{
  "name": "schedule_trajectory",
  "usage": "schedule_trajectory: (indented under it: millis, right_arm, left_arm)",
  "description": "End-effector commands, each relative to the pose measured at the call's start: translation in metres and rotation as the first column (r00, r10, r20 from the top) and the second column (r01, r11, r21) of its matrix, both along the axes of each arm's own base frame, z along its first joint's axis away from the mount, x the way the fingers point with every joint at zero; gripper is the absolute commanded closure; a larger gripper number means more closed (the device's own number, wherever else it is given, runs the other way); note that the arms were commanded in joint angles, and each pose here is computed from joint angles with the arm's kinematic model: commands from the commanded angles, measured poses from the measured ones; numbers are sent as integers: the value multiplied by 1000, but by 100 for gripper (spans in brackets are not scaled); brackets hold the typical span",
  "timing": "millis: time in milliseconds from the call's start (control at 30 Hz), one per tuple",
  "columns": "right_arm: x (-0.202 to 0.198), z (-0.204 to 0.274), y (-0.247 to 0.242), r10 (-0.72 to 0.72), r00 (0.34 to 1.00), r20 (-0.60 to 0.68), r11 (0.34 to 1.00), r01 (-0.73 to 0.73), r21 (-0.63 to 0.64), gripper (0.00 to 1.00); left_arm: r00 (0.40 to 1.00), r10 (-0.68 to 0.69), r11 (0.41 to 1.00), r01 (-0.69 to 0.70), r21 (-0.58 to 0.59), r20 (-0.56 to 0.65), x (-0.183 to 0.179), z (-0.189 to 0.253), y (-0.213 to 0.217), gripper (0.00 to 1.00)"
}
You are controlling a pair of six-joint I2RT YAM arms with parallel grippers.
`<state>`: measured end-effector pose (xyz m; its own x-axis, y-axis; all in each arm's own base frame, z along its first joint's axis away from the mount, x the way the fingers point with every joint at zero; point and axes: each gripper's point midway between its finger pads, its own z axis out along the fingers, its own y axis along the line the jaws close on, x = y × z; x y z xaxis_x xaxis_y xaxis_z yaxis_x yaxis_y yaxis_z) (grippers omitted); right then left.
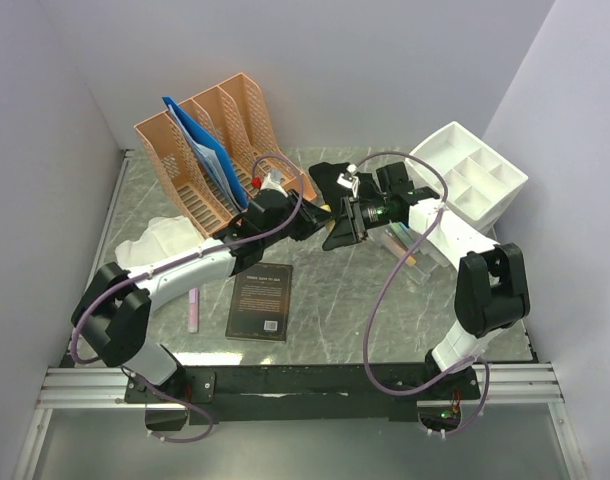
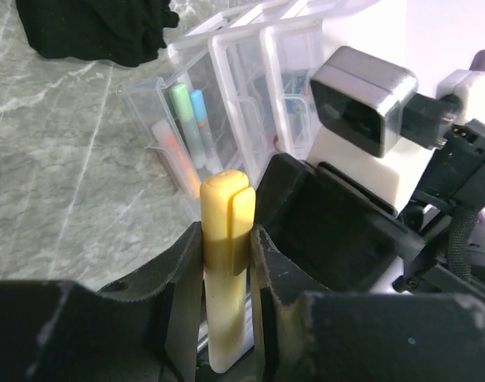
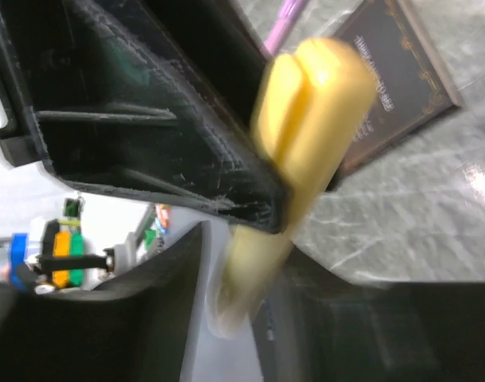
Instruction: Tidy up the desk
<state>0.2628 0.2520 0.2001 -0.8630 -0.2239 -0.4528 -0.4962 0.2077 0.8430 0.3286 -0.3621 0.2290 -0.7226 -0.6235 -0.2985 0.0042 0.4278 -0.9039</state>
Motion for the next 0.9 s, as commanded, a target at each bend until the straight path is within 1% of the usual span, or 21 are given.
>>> schedule_trajectory:
  millis: [0,67,100,167,200,233,267,300,400,433,467,500,567,600,633,667,733,767,800,833,867]
  right_arm:
    - [12,11,4,-44,999,3,999,44,-1,82]
    - [15,10,3,-53,999,5,998,53,-17,100]
    - [15,9,2,-59,998,4,998,59,-26,100]
    - [14,6,1,-55,998,23,998,56,-41,100]
    - [16,4,-2,-66,997,43,996,68,-62,100]
    - [14,0,-5,-52,996,75,994,59,-88,100]
    - [15,0,-8,-40,992,118,993,53,-105,100]
    - [18,-6,-13,-40,986,161,986,66,-156,100]
    - [15,-14,-28,10,969,247,971,50,-234,100]
    - [18,-19,-36,21,959,283,960,59,-273,100]
    - [20,-24,-41,15,955,296,951,78,-300,100]
    - [22,-25,-47,9,947,321,942,99,-320,100]
    - [34,-38,-65,-3,926,376,894,171,-413,100]
    - [38,-39,-71,-11,912,410,874,208,-440,100]
    - [47,-41,-80,-18,890,455,844,257,-470,100]
    - [54,-51,-96,-27,875,483,783,319,-533,100]
    - [69,-48,-112,-44,824,564,721,418,-554,100]
    - [73,-54,-129,-48,808,587,657,468,-591,100]
    - [76,-52,-135,-49,791,610,633,497,-594,100]
    - [82,-51,-141,-45,772,634,613,523,-593,100]
    - [83,-54,-148,-43,768,638,589,536,-605,100]
  left_arm:
    - [999,-19,999,21,-46,37,-2,12,-5,99]
    - [999,-11,999,13,-31,38,-2,9,-2,99]
    - [999,-14,1000,15,-19,45,-4,9,0,98]
    - [998,-13,1000,13,1,56,-4,8,3,72]
    - [998,-16,1000,14,21,66,-6,9,7,48]
    - [997,-20,999,18,33,72,-7,9,9,40]
    - [996,-27,998,23,50,82,-9,9,10,36]
    - [995,-20,995,10,98,95,-9,7,18,27]
    - [990,28,982,-53,179,136,-6,11,37,16]
    - [991,34,975,-62,213,133,-9,7,44,14]
    - [989,51,968,-83,238,139,-9,6,51,13]
    - [982,84,958,-126,257,169,-9,13,63,9]
    - [979,111,938,-161,306,173,-12,8,78,9]
    - [968,146,923,-208,323,204,-11,14,91,7]
    - [965,163,910,-227,346,205,-12,11,99,7]
    - [968,173,889,-234,393,184,-17,2,109,6]
    - [954,231,852,-292,435,190,-19,-2,130,4]
    - [953,242,835,-299,462,181,-24,-8,138,4]
    - [948,263,829,-318,460,181,-28,-6,146,1]
    - [940,291,808,-342,480,180,-31,-14,157,1]
    - [936,305,800,-352,485,176,-34,-17,163,1]
